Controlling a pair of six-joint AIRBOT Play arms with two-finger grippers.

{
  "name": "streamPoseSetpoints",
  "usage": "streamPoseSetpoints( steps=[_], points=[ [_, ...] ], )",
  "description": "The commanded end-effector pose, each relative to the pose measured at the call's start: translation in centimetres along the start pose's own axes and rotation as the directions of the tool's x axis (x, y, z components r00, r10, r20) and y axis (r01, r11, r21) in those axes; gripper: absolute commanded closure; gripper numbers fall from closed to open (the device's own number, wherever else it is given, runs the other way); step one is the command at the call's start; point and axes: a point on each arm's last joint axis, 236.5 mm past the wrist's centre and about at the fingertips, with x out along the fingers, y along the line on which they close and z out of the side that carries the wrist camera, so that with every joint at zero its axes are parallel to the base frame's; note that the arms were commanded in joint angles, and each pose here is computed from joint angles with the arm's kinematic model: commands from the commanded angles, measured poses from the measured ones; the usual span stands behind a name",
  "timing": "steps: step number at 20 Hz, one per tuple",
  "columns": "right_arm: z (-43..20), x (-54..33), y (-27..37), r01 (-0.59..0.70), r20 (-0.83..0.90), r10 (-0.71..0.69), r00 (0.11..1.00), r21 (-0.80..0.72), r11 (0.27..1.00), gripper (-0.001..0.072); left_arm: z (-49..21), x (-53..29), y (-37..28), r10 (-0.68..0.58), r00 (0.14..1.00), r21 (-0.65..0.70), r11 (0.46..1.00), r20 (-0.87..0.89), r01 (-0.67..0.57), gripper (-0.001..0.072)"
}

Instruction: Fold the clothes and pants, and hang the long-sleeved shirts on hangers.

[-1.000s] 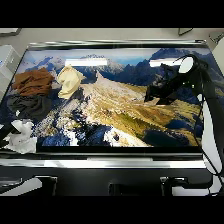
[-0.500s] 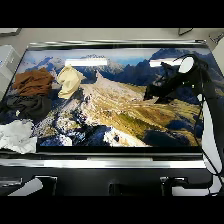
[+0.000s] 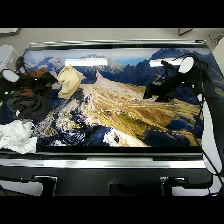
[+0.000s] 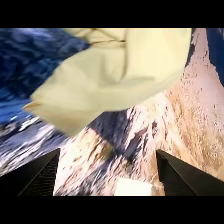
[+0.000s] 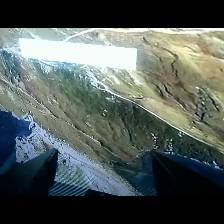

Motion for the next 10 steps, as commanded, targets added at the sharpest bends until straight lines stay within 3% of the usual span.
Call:
streamPoseSetpoints(
  steps=[1,10],
  points=[
    [-0.1,0.1,0.0,0.000,-0.006,0.000,1.000,-0.002,1.000,0.0043,0.3,5.8,-0.5,-0.012,1.000,-0.015,1.000,0.004,0.012,-0.0002],
    [0.9,0.1,0.1,-0.004,0.039,0.004,0.999,-0.001,1.000,0.0042,2.0,9.3,3.1,0.072,0.992,0.053,0.996,0.102,-0.078,-0.0005]
  ],
)
